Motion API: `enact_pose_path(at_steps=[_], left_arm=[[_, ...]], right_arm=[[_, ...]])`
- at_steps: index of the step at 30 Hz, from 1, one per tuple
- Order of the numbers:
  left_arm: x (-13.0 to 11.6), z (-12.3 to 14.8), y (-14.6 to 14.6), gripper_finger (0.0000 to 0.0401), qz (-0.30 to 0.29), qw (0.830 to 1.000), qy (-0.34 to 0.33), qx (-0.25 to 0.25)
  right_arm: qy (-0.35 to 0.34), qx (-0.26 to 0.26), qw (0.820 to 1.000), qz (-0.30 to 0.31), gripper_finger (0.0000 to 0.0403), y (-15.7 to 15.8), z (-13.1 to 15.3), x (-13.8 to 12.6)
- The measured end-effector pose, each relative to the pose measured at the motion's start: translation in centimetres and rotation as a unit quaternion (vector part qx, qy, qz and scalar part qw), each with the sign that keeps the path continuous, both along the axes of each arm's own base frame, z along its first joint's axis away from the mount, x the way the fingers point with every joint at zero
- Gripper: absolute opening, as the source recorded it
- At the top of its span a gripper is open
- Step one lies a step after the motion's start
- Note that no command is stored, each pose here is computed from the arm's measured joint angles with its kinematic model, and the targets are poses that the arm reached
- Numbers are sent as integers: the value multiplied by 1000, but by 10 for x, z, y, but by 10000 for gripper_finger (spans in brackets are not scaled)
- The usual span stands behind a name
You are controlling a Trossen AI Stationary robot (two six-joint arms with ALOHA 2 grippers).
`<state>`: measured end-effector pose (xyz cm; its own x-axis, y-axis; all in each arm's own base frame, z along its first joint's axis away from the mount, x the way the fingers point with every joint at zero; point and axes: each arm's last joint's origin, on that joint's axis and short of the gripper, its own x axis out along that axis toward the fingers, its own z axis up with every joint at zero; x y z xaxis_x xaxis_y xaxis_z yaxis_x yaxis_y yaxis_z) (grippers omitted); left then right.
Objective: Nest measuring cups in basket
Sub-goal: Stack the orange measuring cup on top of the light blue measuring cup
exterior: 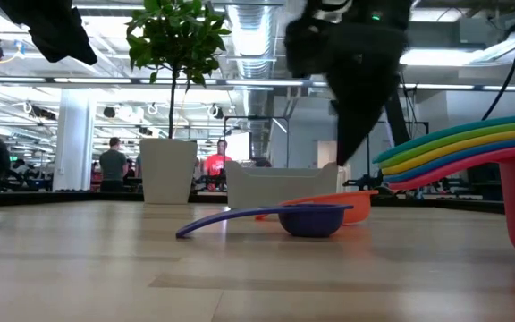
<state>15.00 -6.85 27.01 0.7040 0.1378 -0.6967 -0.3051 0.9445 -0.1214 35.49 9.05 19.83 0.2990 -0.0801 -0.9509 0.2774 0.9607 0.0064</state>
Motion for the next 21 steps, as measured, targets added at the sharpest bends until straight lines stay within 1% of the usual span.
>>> enact_pose_path(at_steps=[3, 5, 7, 13, 21], left_arm=[[0, 0, 0, 2, 0, 1000, 0, 0], [0, 0, 0, 2, 0, 1000, 0, 0], [0, 0, 0, 2, 0, 1000, 0, 0], [0, 0, 0, 2, 0, 1000, -1, -1], [0, 0, 0, 2, 0, 1000, 0, -1]], right_arm=[[1, -1, 1000, -2, 228, 1, -9, 5], [18, -6, 1000, -1, 221, 0, -13, 3], [14, -2, 1000, -2, 215, 2, -19, 7], [37, -5, 999, -2, 203, 2, -32, 8], [36, 0, 999, -12, 190, 2, -33, 9]])
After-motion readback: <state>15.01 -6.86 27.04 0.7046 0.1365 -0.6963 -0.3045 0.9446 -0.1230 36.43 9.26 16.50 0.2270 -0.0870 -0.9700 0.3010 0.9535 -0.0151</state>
